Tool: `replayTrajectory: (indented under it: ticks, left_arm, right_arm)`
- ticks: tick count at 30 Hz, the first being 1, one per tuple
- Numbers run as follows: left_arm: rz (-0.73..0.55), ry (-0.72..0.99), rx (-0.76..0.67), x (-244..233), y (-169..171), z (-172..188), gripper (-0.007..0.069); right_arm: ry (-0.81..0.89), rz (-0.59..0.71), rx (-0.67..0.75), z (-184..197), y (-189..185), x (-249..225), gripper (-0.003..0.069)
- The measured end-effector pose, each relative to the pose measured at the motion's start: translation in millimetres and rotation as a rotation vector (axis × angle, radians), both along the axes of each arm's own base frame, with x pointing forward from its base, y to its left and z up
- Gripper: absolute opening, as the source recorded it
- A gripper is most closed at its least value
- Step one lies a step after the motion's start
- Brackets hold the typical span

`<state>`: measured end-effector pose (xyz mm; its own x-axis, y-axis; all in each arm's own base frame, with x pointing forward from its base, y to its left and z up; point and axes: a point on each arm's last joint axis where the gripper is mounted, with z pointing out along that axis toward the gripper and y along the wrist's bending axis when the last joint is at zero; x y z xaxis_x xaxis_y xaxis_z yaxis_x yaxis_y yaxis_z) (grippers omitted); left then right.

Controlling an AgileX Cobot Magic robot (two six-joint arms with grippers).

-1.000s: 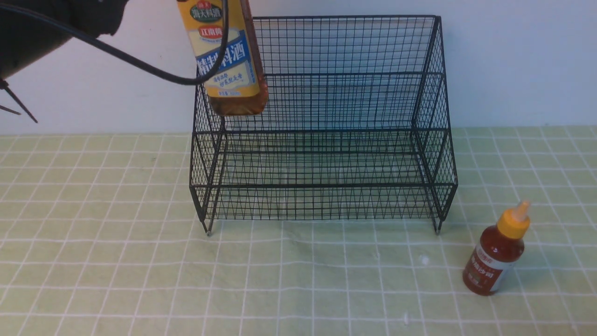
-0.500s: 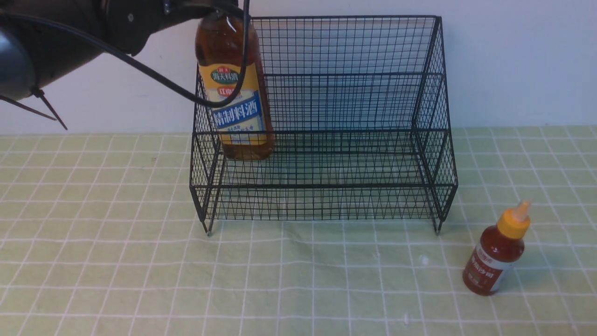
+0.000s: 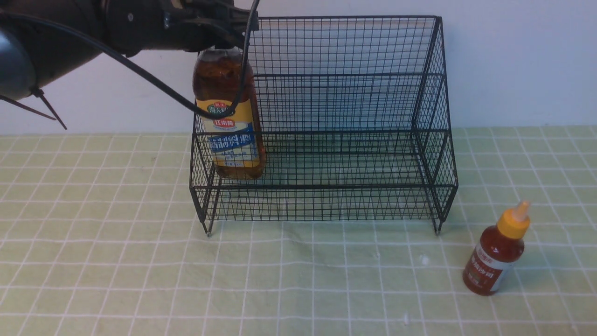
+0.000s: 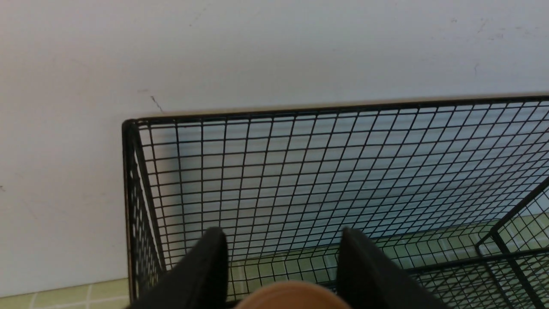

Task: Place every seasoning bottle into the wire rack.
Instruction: Use the left arm to put the condiment bottle back on the shelf, then use the right arm to grab the condiment bottle closest to it

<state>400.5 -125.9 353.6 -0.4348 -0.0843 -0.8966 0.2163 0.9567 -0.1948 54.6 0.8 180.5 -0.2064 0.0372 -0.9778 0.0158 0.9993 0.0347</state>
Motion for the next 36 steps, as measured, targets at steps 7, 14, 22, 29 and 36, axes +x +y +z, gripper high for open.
replayTrajectory:
  ticks: [7, 14, 22, 29, 36]
  left_arm:
    - [-0.001, 0.010, 0.006, -0.4, 0.1, -0.8, 0.0301]
    - [-0.006, -0.036, 0.000, -4.9, 0.9, 15.7, 0.0377]
    - [-0.023, -0.143, 0.102, -35.2, 12.9, 58.8, 0.0413]
    - [0.002, -0.085, 0.281, -93.1, 39.7, 98.7, 0.0235]
    - [0.036, 0.206, 0.393, -166.6, 70.4, 101.6, 0.0001]
  right_arm:
    - [0.000, 0.000, 0.000, 0.0, 0.0, 0.0, -0.0015]
    - [0.000, 0.000, 0.000, 0.0, 0.0, 0.0, -0.0015]
    - [0.000, 0.000, 0.000, 0.0, 0.0, 0.0, -0.0015]
    - [0.000, 0.000, 0.000, 0.0, 0.0, 0.0, -0.0015]
    - [0.000, 0.000, 0.000, 0.0, 0.0, 0.0, -0.0015]
